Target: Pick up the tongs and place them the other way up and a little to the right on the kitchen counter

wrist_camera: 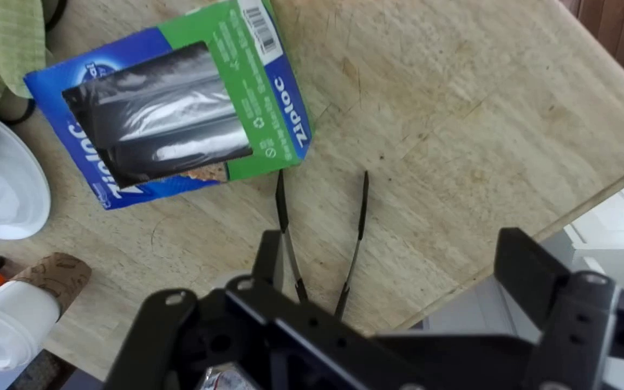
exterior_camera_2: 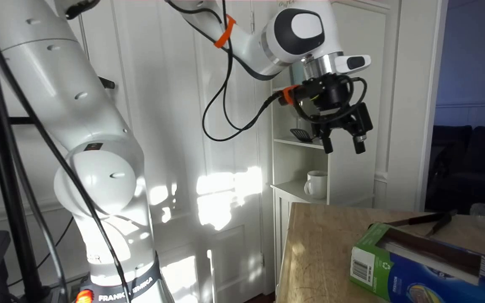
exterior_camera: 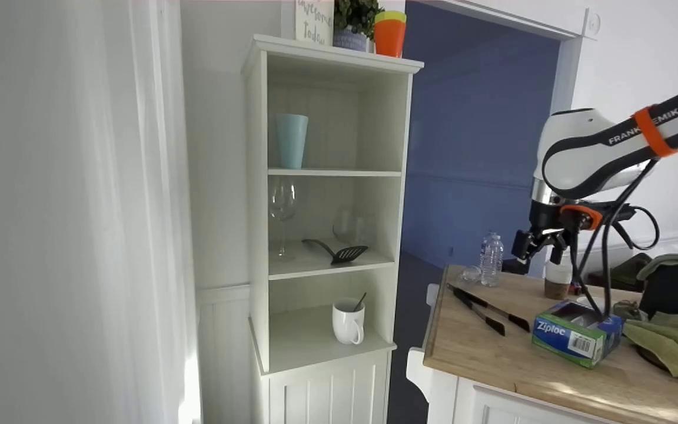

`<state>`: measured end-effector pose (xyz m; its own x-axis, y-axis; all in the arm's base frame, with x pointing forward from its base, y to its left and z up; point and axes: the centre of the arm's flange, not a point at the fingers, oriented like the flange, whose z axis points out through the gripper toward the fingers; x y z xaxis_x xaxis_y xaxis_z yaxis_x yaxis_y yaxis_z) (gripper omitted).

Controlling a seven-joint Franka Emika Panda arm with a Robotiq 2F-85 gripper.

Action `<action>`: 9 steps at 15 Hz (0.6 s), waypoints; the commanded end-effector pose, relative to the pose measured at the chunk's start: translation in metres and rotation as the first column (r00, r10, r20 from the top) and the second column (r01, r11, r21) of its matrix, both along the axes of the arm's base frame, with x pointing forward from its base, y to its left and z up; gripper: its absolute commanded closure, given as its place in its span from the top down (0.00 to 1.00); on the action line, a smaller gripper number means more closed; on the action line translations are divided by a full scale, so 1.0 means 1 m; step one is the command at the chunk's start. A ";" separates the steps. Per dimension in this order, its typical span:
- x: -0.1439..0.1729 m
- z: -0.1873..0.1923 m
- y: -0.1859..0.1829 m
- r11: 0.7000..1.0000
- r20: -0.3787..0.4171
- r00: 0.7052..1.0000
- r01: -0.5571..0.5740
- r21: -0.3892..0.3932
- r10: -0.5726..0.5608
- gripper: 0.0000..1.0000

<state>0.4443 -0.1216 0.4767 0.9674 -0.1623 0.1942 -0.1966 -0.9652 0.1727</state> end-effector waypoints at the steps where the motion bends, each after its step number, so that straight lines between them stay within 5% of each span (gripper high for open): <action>1: 0.085 0.012 -0.032 0.997 -0.074 0.997 0.014 0.077 -0.008 1.00; 6: 0.161 0.005 -0.056 0.993 -0.121 0.993 0.021 0.118 -0.007 1.00; 9: 0.193 -0.003 -0.074 0.987 -0.081 0.997 0.011 0.158 0.002 1.00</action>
